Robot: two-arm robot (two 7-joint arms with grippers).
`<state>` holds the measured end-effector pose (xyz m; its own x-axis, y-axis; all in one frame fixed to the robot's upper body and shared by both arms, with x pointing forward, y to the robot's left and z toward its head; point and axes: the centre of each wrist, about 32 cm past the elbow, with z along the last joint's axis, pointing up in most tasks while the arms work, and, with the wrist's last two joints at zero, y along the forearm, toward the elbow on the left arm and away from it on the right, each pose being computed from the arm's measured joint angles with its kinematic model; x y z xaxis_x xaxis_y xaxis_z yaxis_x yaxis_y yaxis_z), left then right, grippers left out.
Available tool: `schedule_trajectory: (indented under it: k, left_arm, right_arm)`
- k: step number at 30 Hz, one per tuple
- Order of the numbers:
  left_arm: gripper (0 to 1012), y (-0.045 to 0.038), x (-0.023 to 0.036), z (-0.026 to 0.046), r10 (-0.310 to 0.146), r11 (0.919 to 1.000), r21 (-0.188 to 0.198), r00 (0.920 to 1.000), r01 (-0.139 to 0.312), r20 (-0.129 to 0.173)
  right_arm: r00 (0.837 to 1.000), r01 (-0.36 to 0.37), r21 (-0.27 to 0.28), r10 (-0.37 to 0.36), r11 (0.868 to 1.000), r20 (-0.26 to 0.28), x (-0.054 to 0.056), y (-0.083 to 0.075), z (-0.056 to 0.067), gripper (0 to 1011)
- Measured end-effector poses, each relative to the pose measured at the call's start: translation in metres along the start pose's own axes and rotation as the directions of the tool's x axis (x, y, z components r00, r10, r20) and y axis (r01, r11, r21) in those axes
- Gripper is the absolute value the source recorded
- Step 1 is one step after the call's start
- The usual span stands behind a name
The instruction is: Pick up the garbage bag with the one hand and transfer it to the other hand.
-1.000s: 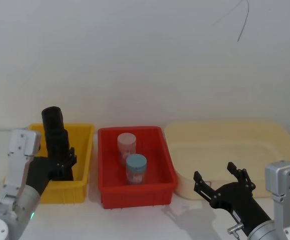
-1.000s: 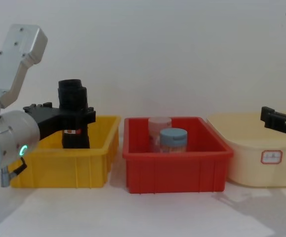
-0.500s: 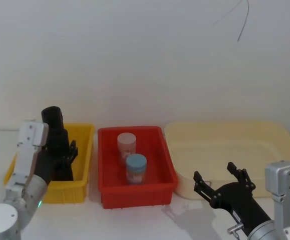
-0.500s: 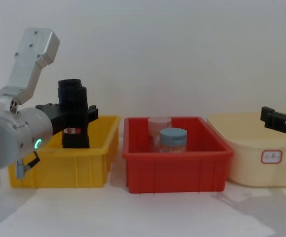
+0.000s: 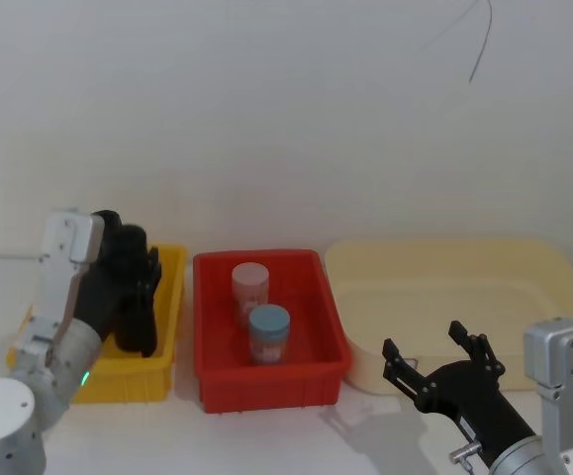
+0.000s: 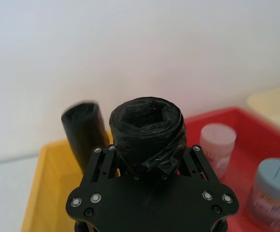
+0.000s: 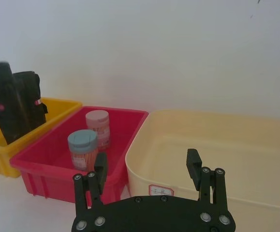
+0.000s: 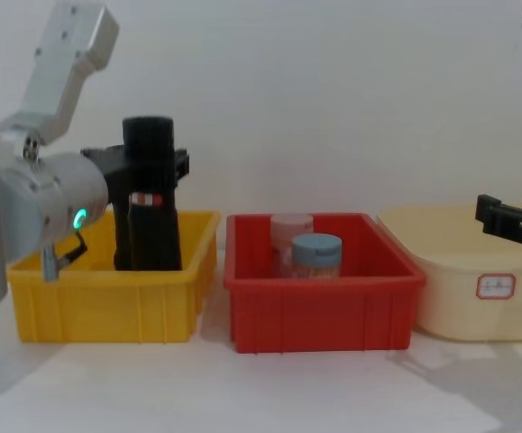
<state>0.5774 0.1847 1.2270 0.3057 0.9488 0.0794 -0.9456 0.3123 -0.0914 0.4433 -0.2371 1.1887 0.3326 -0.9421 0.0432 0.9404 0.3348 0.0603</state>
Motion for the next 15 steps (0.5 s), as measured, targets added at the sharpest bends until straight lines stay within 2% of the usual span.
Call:
schedule_trajectory:
  k: [7, 8, 10, 12, 15]
  left_arm:
    - [463, 0.0019, -0.001, 0.0264, -0.036, 0.9965, -0.075, 0.9993, 0.037, 0.009]
    - [456, 0.0021, -0.0012, 0.0322, -0.047, 0.9948, -0.09, 0.9988, 0.048, 0.012]
    - [456, 0.0022, -0.0015, 0.0384, -0.058, 0.9925, -0.107, 0.9982, 0.059, 0.014]
    - [456, 0.0022, -0.0023, 0.048, -0.078, 0.988, -0.132, 0.9968, 0.08, 0.019]
    - [456, 0.0019, -0.0039, 0.0562, -0.102, 0.9827, -0.153, 0.9944, 0.105, 0.025]
  right_arm:
    - [1.0, 0.0, 0.0, 0.0, 1.0, 0.0, 0.0, 0.0, 0.0, 1000]
    - [1.0, 0.0, 0.0, 0.0, 1.0, 0.0, 0.0, 0.0, 0.0, 1001]
    - [1.0, 0.0, 0.0, 0.0, 1.0, 0.0, 0.0, 0.0, 0.0, 1000]
    - [1.0, 0.0, 0.0, 0.0, 1.0, 0.0, 0.0, 0.0, 0.0, 1001]
    - [1.0, 0.0, 0.0, 0.0, 1.0, 0.0, 0.0, 0.0, 0.0, 1000]
